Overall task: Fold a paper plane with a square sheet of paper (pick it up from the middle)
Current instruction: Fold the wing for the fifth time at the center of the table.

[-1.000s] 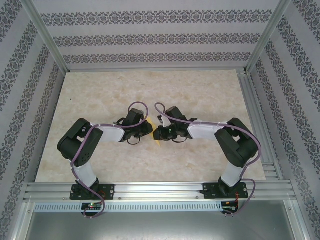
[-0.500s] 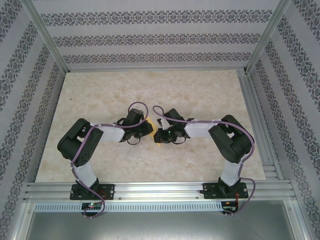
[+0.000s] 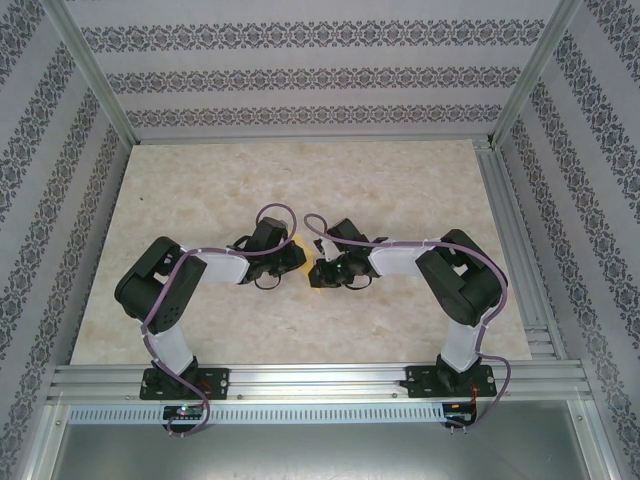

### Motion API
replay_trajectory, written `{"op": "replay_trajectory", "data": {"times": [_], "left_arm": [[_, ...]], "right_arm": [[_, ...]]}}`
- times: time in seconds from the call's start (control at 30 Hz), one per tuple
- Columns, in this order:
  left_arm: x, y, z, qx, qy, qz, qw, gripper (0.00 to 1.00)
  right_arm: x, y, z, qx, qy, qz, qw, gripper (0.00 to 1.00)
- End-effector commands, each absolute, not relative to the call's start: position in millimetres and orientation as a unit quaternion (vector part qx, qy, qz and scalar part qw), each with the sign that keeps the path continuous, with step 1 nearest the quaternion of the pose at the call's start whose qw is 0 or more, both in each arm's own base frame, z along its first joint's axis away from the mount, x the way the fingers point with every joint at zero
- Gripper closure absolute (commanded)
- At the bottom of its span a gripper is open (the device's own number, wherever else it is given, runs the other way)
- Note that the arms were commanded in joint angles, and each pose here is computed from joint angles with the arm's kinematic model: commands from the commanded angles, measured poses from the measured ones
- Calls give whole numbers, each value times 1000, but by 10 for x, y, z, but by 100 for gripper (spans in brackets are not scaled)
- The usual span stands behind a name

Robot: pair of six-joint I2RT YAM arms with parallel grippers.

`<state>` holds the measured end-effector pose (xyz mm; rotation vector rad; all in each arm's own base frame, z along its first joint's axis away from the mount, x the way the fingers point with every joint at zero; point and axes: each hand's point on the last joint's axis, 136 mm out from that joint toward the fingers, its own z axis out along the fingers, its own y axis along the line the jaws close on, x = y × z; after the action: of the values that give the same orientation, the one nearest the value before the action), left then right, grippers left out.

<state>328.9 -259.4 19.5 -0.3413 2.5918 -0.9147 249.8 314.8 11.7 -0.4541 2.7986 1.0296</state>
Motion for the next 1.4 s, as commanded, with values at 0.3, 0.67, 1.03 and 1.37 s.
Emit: {"op": "replay_trajectory", "data": {"times": [0.3,0.67,1.03,1.37], "left_arm": [[3384,-2260,15,-130,933,-284,179,82],[3622,-2133,133,-112,935,-280,186,81],[3791,-2034,131,-94,941,-266,188,81],[3944,-1877,123,-96,945,-249,191,81]], "right_arm": [[2054,2625,-428,-138,965,224,-15,89],[2030,2568,-507,-134,968,210,-19,89],[2014,2554,-536,-133,969,208,-20,89],[2001,2529,-572,-131,970,203,-23,90]]}}
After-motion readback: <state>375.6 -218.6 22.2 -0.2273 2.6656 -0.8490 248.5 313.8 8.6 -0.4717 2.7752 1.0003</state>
